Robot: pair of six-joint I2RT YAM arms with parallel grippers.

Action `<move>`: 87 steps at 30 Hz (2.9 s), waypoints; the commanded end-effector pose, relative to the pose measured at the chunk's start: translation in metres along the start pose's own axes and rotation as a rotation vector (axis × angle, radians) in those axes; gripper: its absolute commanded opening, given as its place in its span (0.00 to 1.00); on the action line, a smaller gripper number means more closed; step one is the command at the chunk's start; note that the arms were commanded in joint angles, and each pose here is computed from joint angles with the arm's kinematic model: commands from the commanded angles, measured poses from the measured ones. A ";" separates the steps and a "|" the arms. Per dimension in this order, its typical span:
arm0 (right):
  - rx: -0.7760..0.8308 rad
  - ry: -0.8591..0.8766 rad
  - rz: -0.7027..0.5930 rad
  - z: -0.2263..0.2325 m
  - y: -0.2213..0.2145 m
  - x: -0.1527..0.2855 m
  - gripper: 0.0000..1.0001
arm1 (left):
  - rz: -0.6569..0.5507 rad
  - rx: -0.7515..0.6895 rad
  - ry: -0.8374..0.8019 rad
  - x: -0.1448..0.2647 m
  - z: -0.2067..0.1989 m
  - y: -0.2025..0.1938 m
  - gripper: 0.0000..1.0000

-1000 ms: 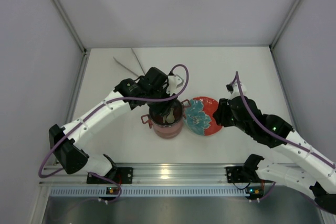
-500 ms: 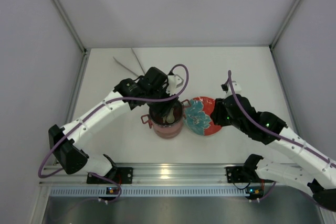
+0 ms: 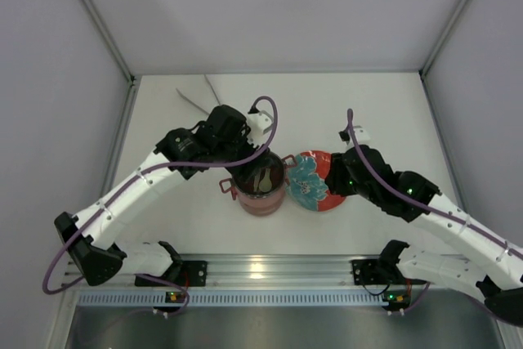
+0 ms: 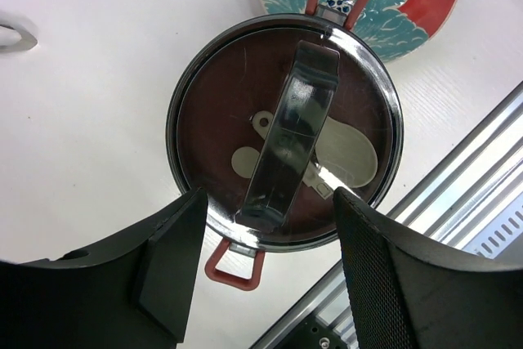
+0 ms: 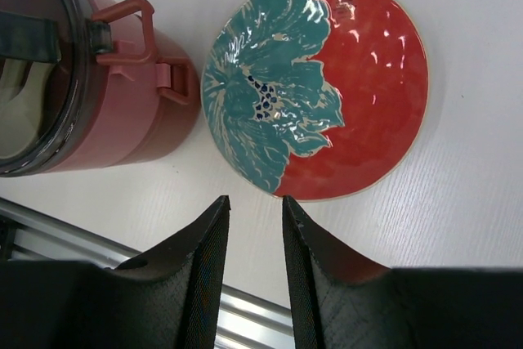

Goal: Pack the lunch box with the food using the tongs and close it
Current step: Place the box lid in the packing box, then close the fastener on the packing box.

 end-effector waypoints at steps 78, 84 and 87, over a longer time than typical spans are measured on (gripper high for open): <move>0.003 0.033 -0.058 0.014 0.025 -0.007 0.31 | -0.065 -0.335 -0.208 -0.028 0.004 0.017 0.46; 0.003 0.031 -0.056 0.014 0.025 -0.007 0.30 | -0.081 -0.339 -0.238 -0.024 0.004 0.021 0.48; 0.005 0.031 -0.057 0.014 0.025 -0.006 0.30 | -0.067 -0.339 -0.245 -0.026 0.004 0.018 0.48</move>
Point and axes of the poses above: each gripper's point midway between its finger pads, its own x axis back along the fingers, its own z axis along the line the jaws close on, y = z × x, the point moved 2 cm from there along x, back along the fingers, and after that the axes turned 3 degrees about -x, right-handed, at the moved point
